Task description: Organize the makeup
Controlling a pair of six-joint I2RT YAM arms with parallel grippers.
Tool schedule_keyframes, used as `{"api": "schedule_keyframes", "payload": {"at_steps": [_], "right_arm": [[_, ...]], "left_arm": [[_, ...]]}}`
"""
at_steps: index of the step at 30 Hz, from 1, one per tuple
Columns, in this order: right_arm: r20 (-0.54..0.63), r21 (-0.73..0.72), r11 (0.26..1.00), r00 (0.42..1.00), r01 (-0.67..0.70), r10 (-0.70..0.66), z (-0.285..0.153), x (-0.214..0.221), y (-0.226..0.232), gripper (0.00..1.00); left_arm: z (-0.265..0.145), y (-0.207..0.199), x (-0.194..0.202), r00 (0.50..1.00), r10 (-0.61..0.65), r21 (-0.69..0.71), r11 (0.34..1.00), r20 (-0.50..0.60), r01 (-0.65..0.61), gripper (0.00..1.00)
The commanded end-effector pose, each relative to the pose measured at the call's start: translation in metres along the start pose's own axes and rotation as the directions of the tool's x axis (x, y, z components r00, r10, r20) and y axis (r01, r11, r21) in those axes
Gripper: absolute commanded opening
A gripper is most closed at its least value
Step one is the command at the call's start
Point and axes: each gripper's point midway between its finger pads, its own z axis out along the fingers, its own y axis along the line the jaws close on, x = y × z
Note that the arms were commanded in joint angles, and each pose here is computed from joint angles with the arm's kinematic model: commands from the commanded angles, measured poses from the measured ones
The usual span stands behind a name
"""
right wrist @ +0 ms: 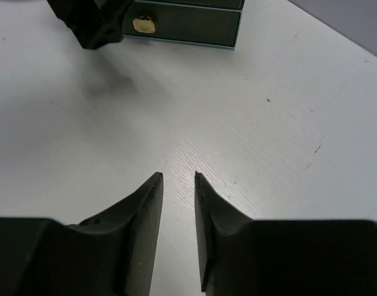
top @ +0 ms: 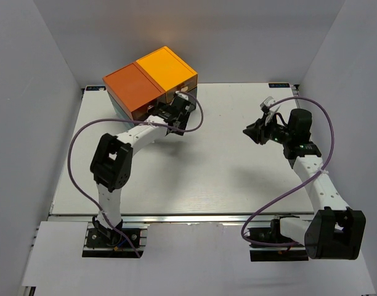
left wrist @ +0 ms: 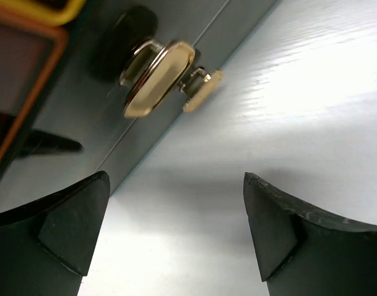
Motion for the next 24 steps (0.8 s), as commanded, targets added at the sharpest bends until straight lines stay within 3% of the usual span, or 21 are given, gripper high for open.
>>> {"api": "schedule_keyframes", "payload": {"at_steps": [1, 3, 4, 5, 9, 14, 15, 17, 18, 24], "right_arm": [[0.002, -0.038, 0.999, 1.000, 0.030, -0.030, -0.005, -0.003, 0.009, 0.36], [-0.006, -0.051, 0.998, 0.999, 0.032, -0.032, -0.005, -0.002, 0.010, 0.53], [-0.032, -0.061, 0.998, 0.999, 0.007, -0.009, -0.006, 0.004, 0.012, 0.83], [-0.042, -0.062, 0.998, 0.999, 0.002, -0.005, -0.006, 0.005, 0.012, 0.89], [-0.088, -0.027, 0.998, 0.995, -0.049, 0.047, -0.008, 0.008, 0.007, 0.89], [-0.128, 0.167, 0.966, 0.967, -0.197, 0.219, -0.015, -0.005, -0.020, 0.89], [-0.137, 0.202, 0.956, 0.960, -0.213, 0.243, -0.015, -0.007, -0.026, 0.89], [-0.121, 0.280, 0.937, 0.961, -0.207, 0.249, -0.022, -0.029, -0.042, 0.89], [-0.133, 0.305, 0.926, 0.952, -0.224, 0.274, -0.023, -0.029, -0.046, 0.89], [-0.046, 0.402, 0.879, 0.953, -0.256, 0.298, -0.036, -0.075, -0.063, 0.89]], "left_arm": [[-0.063, 0.019, -0.061, 0.965, -0.158, 0.152, 0.980, 0.208, 0.128, 0.98], [-0.077, 0.016, -0.065, 0.955, -0.181, 0.215, 0.968, 0.233, 0.131, 0.98], [-0.087, 0.014, -0.071, 0.946, -0.207, 0.253, 0.957, 0.249, 0.143, 0.98], [-0.106, 0.014, -0.079, 0.933, -0.231, 0.313, 0.939, 0.276, 0.140, 0.98], [-0.156, 0.008, -0.081, 0.898, -0.303, 0.485, 0.866, 0.321, 0.119, 0.98], [-0.204, 0.009, -0.062, 0.841, -0.429, 0.635, 0.760, 0.330, 0.139, 0.98], [-0.229, 0.020, -0.068, 0.794, -0.493, 0.667, 0.729, 0.356, 0.154, 0.98], [-0.235, 0.024, -0.054, 0.775, -0.530, 0.684, 0.707, 0.342, 0.181, 0.98], [-0.253, 0.034, -0.057, 0.733, -0.578, 0.707, 0.680, 0.357, 0.192, 0.98], [-0.272, 0.048, -0.048, 0.697, -0.616, 0.722, 0.660, 0.366, 0.205, 0.98]]}}
